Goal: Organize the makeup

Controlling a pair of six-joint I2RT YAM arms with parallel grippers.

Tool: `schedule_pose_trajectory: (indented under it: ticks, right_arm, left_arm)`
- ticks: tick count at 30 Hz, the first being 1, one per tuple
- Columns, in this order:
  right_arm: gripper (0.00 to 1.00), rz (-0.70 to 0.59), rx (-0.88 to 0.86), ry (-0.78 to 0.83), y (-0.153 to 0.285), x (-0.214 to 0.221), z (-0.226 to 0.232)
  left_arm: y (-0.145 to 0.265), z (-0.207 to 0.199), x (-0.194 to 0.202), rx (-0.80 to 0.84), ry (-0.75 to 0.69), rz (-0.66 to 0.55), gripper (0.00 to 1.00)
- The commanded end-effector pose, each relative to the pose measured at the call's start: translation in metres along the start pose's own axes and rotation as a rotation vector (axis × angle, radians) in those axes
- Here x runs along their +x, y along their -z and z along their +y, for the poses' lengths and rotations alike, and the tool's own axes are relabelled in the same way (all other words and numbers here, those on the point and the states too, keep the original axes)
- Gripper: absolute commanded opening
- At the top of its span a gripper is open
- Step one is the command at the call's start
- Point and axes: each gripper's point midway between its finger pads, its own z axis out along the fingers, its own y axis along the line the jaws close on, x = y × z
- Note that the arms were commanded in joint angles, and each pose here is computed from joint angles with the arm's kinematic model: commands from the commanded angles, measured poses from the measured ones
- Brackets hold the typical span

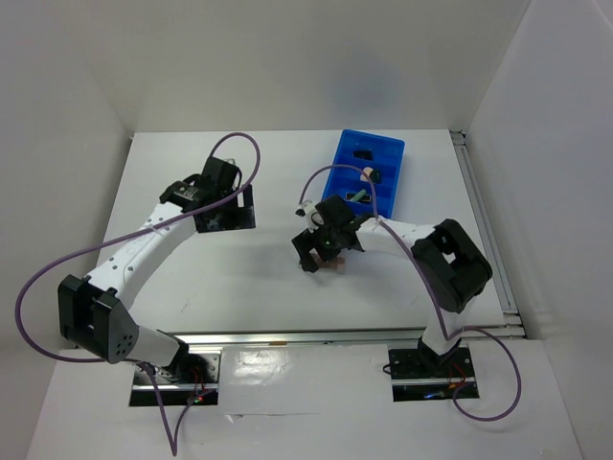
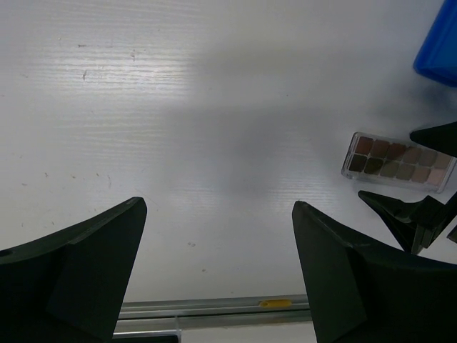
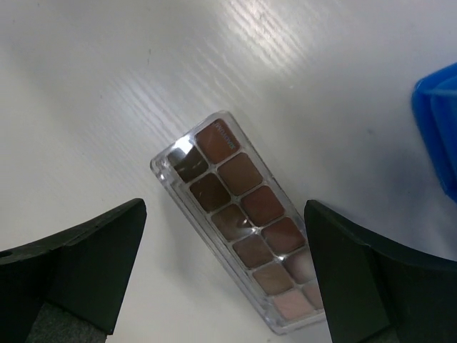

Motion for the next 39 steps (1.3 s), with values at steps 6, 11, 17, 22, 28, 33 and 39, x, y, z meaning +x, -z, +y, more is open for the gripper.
schedule_pose_trajectory:
  ticks: [6, 11, 17, 22, 28, 33, 39]
  right_arm:
    - [0.99, 0.119, 0.053, 0.025, 0.016, 0.042, 0.019]
    - [0.99, 0.151, 0.168, 0.028, 0.009, 0.058, 0.018]
    - [0.86, 0.169, 0.279, -0.018, 0.001, 0.065, 0.007]
    - [0.6, 0.166, 0.28, -0.009, -0.005, 0.064, 0.013]
    - [0.33, 0.129, 0.258, 0.016, 0.004, 0.042, 0.029]
    - [0.29, 0.036, 0.257, 0.075, 0.036, -0.003, 0.047]
    - [0.28, -0.179, 0.272, 0.132, 0.095, -0.083, 0.059]
  left_arm:
    - [0.006, -0.001, -0.016, -0.004, -0.002, -0.044, 0.98]
    - [0.004, -0.001, -0.011, -0.001, -0.004, -0.03, 0.98]
    - [0.008, -0.001, -0.013, 0.008, 0.0, -0.048, 0.98]
    - [0.008, -0.002, -0.013, 0.008, 0.009, -0.048, 0.98]
    - [0.008, -0.002, -0.013, 0.008, 0.009, -0.048, 0.98]
    - [0.01, 0.003, -0.016, -0.021, 0.01, -0.063, 0.98]
    - [0.032, 0.011, -0.035, -0.04, 0.056, -0.149, 0.98]
